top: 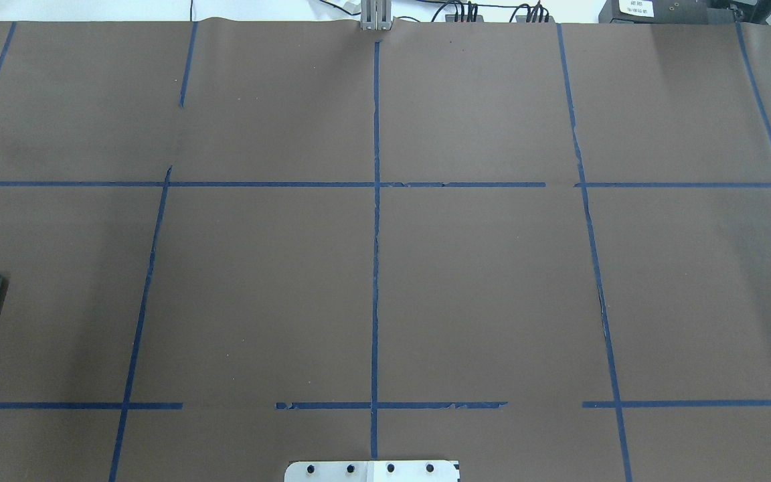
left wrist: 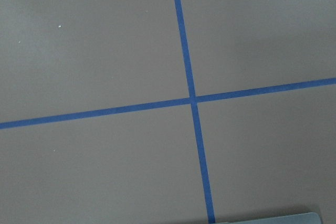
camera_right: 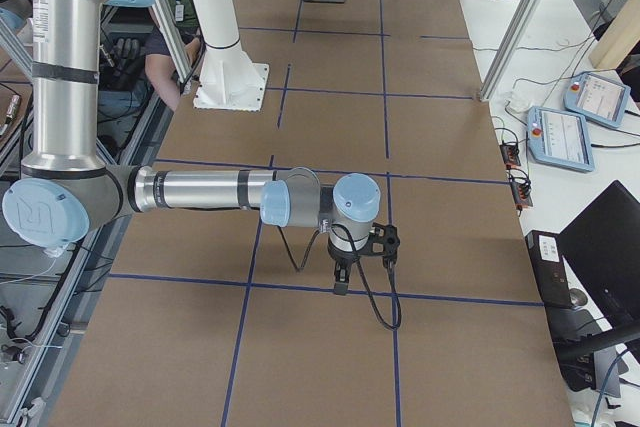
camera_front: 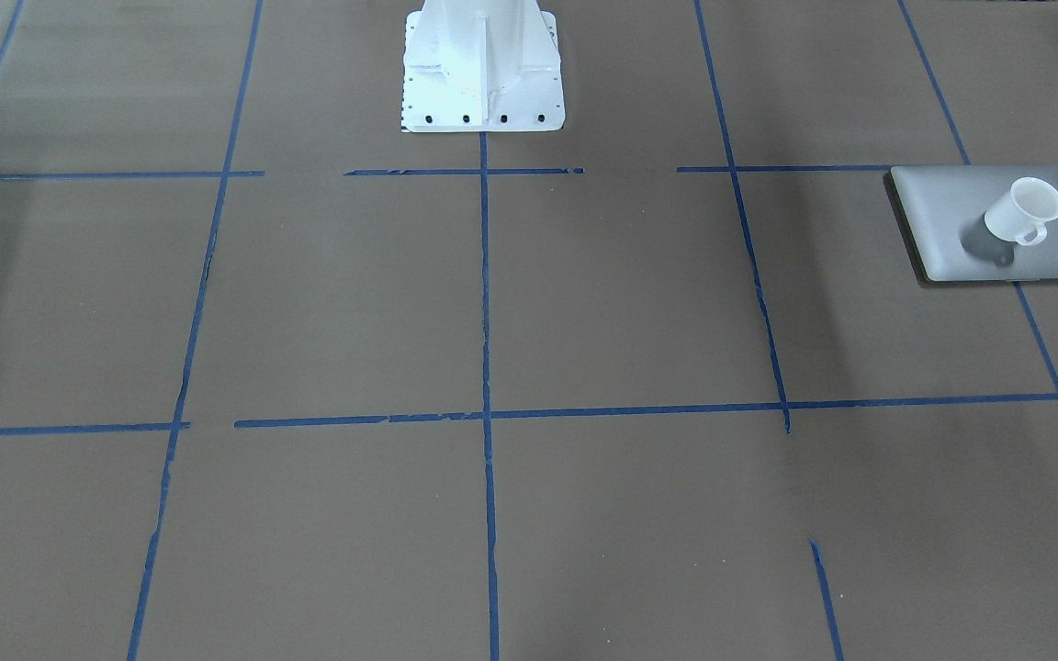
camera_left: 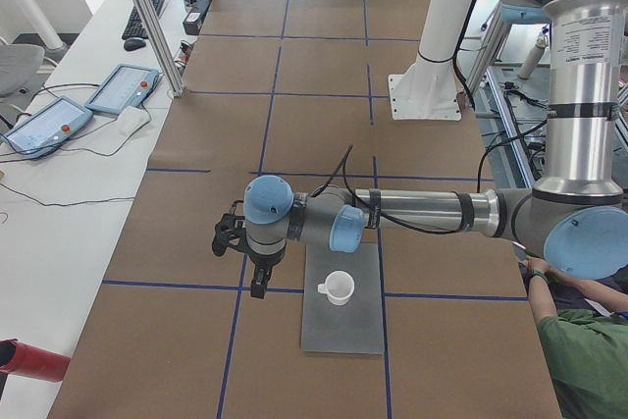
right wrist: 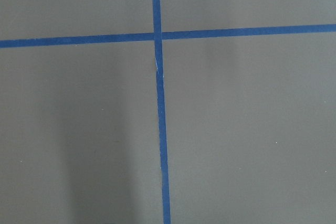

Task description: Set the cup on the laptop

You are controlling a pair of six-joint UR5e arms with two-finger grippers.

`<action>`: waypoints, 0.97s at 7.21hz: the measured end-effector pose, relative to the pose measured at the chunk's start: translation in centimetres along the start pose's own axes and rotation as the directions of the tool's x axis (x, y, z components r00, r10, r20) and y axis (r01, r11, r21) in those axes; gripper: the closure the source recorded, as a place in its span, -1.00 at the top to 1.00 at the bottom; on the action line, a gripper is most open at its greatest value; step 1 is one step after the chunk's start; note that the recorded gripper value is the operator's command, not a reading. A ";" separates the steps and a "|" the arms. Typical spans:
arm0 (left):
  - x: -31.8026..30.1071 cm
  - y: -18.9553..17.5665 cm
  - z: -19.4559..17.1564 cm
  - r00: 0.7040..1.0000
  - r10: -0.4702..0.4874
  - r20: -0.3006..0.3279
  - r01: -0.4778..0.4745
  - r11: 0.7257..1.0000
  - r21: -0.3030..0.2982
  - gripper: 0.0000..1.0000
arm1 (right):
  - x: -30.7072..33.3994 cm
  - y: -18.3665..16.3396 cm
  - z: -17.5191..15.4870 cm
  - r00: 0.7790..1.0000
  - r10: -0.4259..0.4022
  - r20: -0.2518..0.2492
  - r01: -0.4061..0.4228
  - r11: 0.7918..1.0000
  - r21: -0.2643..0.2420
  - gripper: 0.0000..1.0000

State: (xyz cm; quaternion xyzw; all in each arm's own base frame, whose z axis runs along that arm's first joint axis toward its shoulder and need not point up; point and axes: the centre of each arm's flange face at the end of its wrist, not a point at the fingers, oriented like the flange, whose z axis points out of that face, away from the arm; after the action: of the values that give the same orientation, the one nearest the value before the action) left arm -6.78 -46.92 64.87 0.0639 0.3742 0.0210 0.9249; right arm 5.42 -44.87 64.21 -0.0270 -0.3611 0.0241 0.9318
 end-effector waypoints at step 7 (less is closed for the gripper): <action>1.6 1.6 -1.8 1.000 -0.009 -0.008 0.008 0.994 -0.106 1.00 | 0.0 0.0 0.0 1.000 0.000 0.000 0.000 1.000 0.000 1.00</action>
State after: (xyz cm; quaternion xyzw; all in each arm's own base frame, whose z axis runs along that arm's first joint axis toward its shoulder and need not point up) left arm -6.82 -45.00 62.70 0.0130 0.3766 0.0372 0.9255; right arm 5.42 -44.87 64.21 -0.0270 -0.3611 0.0241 0.9318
